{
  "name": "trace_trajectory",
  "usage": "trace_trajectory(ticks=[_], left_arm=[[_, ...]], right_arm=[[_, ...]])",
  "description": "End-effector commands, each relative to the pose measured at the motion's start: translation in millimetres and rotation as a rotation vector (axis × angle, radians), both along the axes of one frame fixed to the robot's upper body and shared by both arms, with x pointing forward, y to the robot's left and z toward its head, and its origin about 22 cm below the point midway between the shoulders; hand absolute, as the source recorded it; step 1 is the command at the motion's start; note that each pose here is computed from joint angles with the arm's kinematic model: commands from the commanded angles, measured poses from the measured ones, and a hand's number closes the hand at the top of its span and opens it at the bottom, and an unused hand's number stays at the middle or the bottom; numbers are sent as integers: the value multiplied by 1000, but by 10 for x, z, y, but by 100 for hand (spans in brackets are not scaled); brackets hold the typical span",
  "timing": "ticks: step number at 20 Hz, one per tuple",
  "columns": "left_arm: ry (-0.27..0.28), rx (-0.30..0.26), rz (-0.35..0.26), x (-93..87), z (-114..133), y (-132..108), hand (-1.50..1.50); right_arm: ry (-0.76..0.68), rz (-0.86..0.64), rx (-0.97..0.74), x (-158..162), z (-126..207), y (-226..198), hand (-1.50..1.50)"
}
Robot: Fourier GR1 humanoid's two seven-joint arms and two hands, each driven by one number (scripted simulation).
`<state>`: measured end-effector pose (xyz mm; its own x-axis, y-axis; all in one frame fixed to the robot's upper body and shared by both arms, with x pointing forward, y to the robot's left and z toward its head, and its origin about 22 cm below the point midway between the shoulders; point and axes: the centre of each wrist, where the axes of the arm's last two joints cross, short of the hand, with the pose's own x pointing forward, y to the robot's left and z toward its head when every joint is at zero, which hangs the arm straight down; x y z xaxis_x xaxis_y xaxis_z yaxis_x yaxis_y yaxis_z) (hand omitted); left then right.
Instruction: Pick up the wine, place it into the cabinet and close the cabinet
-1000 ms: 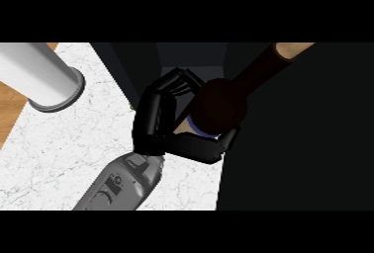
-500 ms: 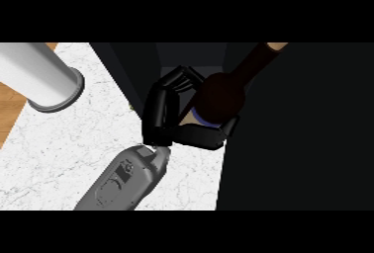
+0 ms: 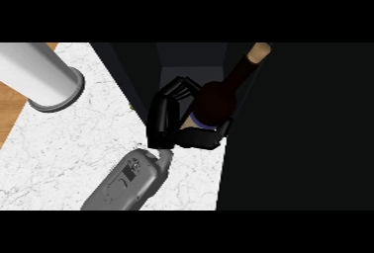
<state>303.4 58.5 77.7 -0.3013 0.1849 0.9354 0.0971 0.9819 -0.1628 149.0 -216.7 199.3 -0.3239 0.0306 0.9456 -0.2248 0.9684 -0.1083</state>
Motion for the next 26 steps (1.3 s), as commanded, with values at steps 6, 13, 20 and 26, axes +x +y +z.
trace_trajectory(ticks=[6, 13, 20, 26], left_arm=[[-24, 125, 44, 117, -273, 14, 150], [-49, 106, 122, 389, -411, 200, 150], [-19, 68, 148, 437, -553, 230, 150], [1, 93, 93, 598, -404, 287, 150]], right_arm=[[-53, 25, 34, -215, 130, -30, -150], [-53, 26, 37, -177, 126, -11, -150], [-38, 33, 35, -252, 166, -32, -150], [-31, 42, 37, -221, 105, -51, -150]])
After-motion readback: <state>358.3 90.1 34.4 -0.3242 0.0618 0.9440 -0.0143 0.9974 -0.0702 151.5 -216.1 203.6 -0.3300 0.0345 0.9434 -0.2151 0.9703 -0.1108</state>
